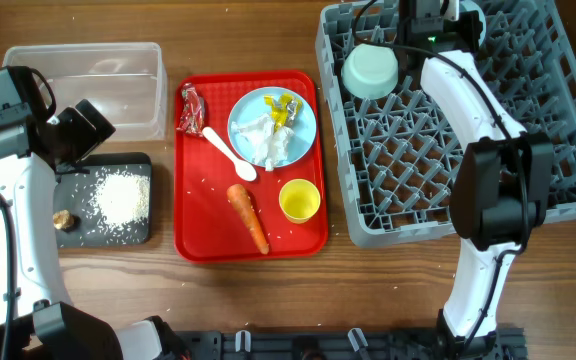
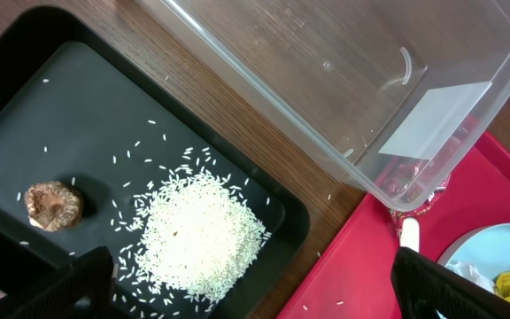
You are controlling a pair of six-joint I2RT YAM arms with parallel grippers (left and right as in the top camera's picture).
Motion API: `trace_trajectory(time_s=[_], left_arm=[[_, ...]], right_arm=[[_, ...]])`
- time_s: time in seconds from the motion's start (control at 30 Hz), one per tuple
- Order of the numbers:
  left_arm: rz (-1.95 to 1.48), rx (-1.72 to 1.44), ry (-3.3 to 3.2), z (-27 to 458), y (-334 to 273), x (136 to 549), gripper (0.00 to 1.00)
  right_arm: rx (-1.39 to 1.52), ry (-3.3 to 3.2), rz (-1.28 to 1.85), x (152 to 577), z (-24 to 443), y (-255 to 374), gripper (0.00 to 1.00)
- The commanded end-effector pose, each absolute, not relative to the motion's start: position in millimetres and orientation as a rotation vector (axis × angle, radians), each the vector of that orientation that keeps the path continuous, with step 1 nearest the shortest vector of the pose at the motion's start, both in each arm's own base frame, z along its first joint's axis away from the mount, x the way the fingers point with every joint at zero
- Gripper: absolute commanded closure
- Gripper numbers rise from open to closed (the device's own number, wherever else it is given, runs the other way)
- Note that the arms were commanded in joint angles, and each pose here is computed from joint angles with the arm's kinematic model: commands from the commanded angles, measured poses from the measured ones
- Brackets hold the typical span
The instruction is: Sort waste into correct bins and load items into the dishwasher rack
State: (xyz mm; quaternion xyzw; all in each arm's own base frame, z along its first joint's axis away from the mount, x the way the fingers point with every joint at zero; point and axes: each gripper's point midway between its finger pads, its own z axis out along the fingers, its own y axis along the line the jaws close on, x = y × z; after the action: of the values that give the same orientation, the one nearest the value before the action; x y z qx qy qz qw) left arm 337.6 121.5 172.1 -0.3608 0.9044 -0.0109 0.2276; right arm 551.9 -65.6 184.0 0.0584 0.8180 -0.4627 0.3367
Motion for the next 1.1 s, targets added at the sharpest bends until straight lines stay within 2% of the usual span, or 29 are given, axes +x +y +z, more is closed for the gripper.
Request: trace_trajectory(time_s=[0.0, 0.1, 0.23, 0.47, 0.57, 0.6, 0.63, 0.67, 0.7, 0.73, 0.87, 0.97, 1.07], left_arm=[[-0.023, -1.002, 2.474, 176, 125, 340, 0.0], [-0.023, -1.002, 2.474, 176, 125, 340, 0.0], [-0.023, -1.002, 2.474, 176, 125, 340, 0.0], [-0.023, -1.002, 2.474, 176, 125, 340, 0.0], [-0.023, -1.002, 2.474, 176, 125, 340, 0.0], [-0.023, -1.003, 2.474, 176, 125, 340, 0.0], [-0.023, -1.002, 2.474, 176, 125, 340, 0.0], [-0.023, -1.002, 2.473, 176, 125, 340, 0.0], [-0.023, -1.002, 2.474, 176, 125, 340, 0.0], [-0.023, -1.002, 2.474, 176, 125, 340, 0.0], [-0.023, -1.002, 2.474, 176, 125, 340, 0.0], [-0.023, -1.002, 2.474, 176, 125, 340, 0.0], [-0.023, -1.003, 2.474, 176, 125, 340, 0.0]], right_arm=[[0.167, 2.093, -1.27, 553, 190, -72, 0.96], [0.144, 2.063, -1.276, 562, 194, -70, 0.96], [0.066, 2.099, -1.315, 568, 172, -69, 0.96], [0.009, 2.124, -1.298, 569, 163, -56, 0.96], [-0.047, 2.117, -1.357, 560, 165, -29, 0.8], [-0.066, 2.111, -1.371, 558, 166, -19, 0.79], [-0.134, 2.115, -1.374, 554, 163, 2, 0.68], [-0.175, 2.121, -1.372, 552, 161, 14, 0.48], [-0.231, 2.126, -1.371, 549, 158, 30, 0.32], [-0.254, 2.122, -1.382, 546, 159, 37, 0.24], [-0.278, 2.116, -1.399, 539, 164, 47, 0.19], [-0.231, 2.108, -1.277, 539, 187, 52, 0.18], [-0.306, 2.269, -0.754, 520, 194, 95, 0.18]])
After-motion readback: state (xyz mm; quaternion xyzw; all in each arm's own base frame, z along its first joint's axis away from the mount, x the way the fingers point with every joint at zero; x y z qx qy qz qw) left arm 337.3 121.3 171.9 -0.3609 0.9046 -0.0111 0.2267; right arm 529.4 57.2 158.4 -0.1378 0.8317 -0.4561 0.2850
